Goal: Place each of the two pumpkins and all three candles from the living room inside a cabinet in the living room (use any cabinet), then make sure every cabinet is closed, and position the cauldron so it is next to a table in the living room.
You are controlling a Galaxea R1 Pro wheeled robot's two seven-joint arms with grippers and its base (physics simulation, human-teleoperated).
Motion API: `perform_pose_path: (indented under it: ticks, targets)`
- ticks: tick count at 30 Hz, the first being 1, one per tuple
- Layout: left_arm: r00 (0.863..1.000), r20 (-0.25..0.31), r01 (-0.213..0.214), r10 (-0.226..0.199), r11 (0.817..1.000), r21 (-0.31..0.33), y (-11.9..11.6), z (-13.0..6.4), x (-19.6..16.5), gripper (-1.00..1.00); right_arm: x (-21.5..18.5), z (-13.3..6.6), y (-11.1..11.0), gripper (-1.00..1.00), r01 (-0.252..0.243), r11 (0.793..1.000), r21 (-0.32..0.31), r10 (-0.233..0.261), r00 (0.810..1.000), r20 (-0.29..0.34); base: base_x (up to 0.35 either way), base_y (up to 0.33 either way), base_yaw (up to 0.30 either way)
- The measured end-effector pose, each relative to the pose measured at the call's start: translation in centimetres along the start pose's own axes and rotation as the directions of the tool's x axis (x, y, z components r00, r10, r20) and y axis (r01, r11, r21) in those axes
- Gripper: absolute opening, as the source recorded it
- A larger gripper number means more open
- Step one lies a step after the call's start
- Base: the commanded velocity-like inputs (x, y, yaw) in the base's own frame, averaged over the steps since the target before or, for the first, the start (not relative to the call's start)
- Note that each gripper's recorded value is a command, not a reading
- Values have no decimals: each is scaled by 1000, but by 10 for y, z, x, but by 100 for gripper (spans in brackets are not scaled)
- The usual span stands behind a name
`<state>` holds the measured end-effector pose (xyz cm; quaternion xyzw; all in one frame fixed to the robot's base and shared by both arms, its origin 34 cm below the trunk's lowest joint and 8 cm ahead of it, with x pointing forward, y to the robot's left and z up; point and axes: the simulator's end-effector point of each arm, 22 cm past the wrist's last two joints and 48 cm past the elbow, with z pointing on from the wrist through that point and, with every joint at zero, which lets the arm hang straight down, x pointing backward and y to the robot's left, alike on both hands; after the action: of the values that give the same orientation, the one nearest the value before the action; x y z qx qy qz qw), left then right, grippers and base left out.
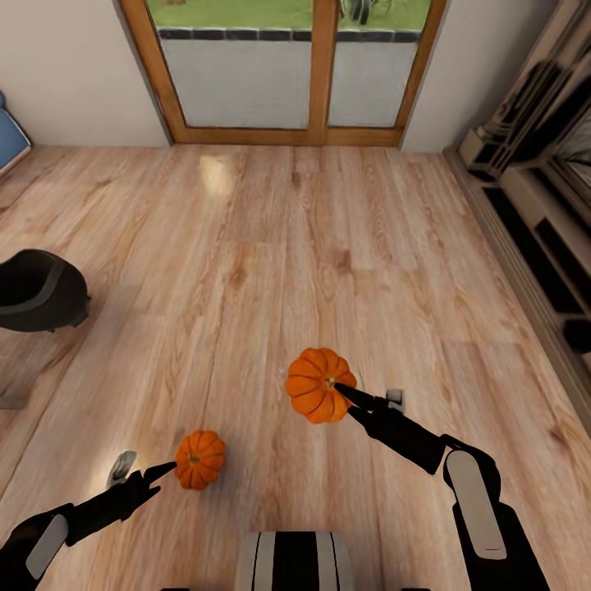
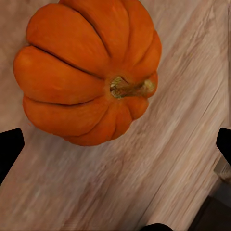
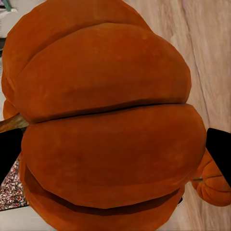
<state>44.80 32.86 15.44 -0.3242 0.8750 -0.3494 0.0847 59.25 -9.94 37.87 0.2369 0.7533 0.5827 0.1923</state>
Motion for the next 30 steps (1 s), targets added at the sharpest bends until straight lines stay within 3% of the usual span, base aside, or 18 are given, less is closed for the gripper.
perform_pose_path:
  ticks: [14, 24, 30]
  targets:
    - [1000, 4, 2, -2, 1000, 2, 0, 0, -1, 100, 1, 1, -1, -100, -2, 1000, 2, 2, 1000, -1, 97, 35, 0]
    - [1000, -16, 23, -23, 999, -24, 17, 6, 9, 100, 6, 3, -23, -100, -34, 999, 24, 34, 999, -9, 1, 0, 0]
    - [999, -23, 28, -29, 999, -40, 28, 10, 13, 100, -1, 4, -35, -100, -28, 999, 33, 27, 999, 28, 0, 0, 0]
